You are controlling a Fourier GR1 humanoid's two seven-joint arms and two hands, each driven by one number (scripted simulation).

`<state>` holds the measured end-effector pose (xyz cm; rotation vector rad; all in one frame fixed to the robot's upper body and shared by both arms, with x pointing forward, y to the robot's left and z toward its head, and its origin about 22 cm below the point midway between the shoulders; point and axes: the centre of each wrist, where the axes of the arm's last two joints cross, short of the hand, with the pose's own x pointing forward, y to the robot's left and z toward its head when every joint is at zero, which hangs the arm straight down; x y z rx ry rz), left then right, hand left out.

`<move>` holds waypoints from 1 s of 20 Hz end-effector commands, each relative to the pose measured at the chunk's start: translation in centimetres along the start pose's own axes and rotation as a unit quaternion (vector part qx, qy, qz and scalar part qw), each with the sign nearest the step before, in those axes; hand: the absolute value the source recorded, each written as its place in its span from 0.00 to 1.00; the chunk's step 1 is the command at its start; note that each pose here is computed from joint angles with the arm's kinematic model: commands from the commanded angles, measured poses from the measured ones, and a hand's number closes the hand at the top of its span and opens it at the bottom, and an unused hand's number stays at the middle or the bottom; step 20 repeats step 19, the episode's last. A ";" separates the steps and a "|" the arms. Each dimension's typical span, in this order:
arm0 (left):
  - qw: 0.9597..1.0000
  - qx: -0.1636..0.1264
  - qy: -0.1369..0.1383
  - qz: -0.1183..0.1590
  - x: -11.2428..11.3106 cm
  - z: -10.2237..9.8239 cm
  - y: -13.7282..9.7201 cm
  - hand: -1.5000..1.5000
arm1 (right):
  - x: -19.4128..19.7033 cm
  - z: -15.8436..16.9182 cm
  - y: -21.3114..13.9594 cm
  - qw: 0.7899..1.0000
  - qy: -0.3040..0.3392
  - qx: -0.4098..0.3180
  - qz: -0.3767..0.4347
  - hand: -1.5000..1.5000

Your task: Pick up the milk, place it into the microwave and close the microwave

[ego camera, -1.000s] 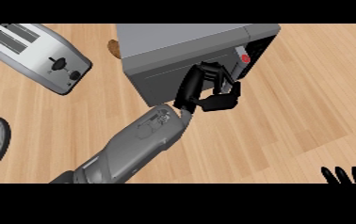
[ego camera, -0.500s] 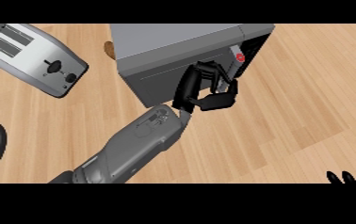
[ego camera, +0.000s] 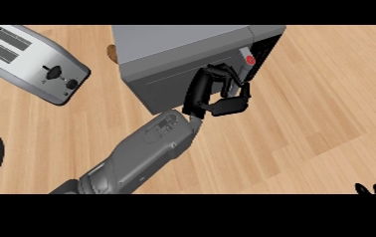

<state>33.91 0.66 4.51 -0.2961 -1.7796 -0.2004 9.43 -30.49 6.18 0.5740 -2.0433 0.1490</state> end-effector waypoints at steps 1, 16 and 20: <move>1.000 0.004 -0.009 -0.012 0.9 -2.0 0.3 1.00 | 0.5 -0.2 -0.1 1.000 -0.007 0.009 -0.002 0.00; 1.000 0.010 -0.009 -0.005 0.8 -2.3 0.3 1.00 | 1.6 0.0 0.2 0.999 0.010 0.022 -0.037 0.00; 1.000 0.018 -0.009 0.002 0.9 -2.6 0.5 1.00 | 1.8 0.0 0.2 0.999 0.006 0.022 -0.040 0.00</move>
